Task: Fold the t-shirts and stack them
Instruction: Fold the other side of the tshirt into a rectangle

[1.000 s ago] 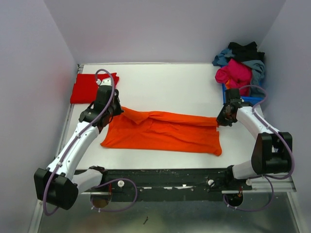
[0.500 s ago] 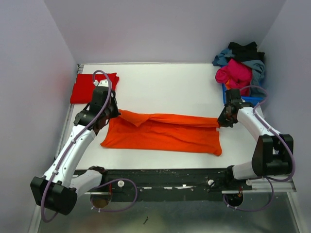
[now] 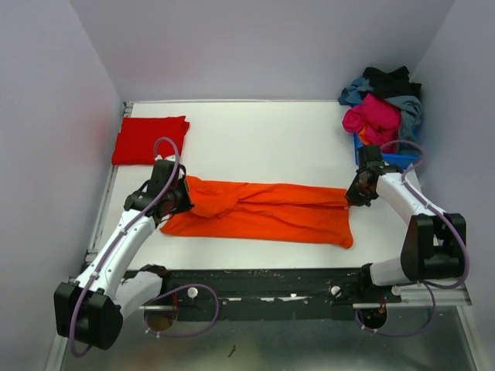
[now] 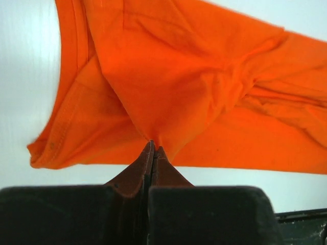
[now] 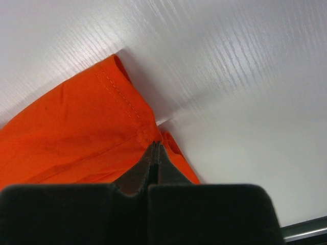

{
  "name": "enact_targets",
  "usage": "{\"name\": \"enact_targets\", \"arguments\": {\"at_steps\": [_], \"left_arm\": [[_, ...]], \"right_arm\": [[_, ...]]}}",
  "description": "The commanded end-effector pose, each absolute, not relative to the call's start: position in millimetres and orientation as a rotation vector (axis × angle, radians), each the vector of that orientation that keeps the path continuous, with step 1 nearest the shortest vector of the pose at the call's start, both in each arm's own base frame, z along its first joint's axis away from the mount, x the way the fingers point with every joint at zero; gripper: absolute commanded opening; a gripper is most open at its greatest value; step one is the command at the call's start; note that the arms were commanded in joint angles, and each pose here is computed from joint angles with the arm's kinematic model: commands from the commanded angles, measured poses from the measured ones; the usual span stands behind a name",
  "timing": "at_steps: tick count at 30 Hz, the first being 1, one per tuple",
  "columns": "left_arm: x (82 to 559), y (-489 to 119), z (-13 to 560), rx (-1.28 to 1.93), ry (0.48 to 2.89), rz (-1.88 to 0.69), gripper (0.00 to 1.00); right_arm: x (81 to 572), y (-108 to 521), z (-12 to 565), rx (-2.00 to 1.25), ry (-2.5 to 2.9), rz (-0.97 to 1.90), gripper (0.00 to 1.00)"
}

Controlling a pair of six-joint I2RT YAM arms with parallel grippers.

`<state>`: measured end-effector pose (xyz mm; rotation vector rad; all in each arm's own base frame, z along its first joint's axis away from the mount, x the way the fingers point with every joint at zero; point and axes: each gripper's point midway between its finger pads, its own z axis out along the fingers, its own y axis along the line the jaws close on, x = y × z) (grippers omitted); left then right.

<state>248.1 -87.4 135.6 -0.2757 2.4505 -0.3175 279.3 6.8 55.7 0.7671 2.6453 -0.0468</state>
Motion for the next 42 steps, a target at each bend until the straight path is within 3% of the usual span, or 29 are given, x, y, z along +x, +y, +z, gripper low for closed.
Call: {"name": "enact_targets", "arguments": {"at_steps": [1, 3, 5, 6, 8, 9, 11, 15, 20, 30, 42], "left_arm": [[234, -94, 137, -0.348, 2.438, -0.413, 0.00], [233, -88, 148, -0.363, 2.407, -0.395, 0.00], [230, -88, 150, -0.349, 2.422, -0.395, 0.00], [229, -89, 147, -0.338, 2.447, -0.399, 0.00], [227, -93, 141, -0.332, 2.482, -0.417, 0.00], [228, -94, 142, -0.334, 2.474, -0.431, 0.00], [230, -94, 148, -0.343, 2.439, -0.450, 0.00], [232, -92, 164, -0.322, 2.415, -0.449, 0.00], [233, -89, 165, -0.313, 2.423, -0.438, 0.00], [254, -83, 160, -0.269, 2.439, -0.403, 0.00], [294, -60, 128, -0.327, 2.470, -0.242, 0.00]], "right_arm": [[273, 1, 51, 0.783, 2.639, -0.092, 0.01], [272, 2, 51, 0.783, 2.642, -0.092, 0.02], [272, 5, 50, 0.765, 2.655, -0.073, 0.14], [273, 6, 51, 0.755, 2.651, -0.062, 0.31], [275, 5, 60, 0.743, 2.610, -0.050, 0.37], [279, 5, 69, 0.720, 2.569, -0.030, 0.47], [283, 7, 86, 0.683, 2.507, 0.010, 0.50], [289, 25, 114, 0.552, 2.426, 0.158, 0.50], [291, 74, 124, 0.412, 2.415, 0.448, 0.37], [268, 239, 131, 0.077, 2.386, 0.952, 0.43], [251, 382, 118, -0.103, 2.477, 1.033, 0.41]]}}
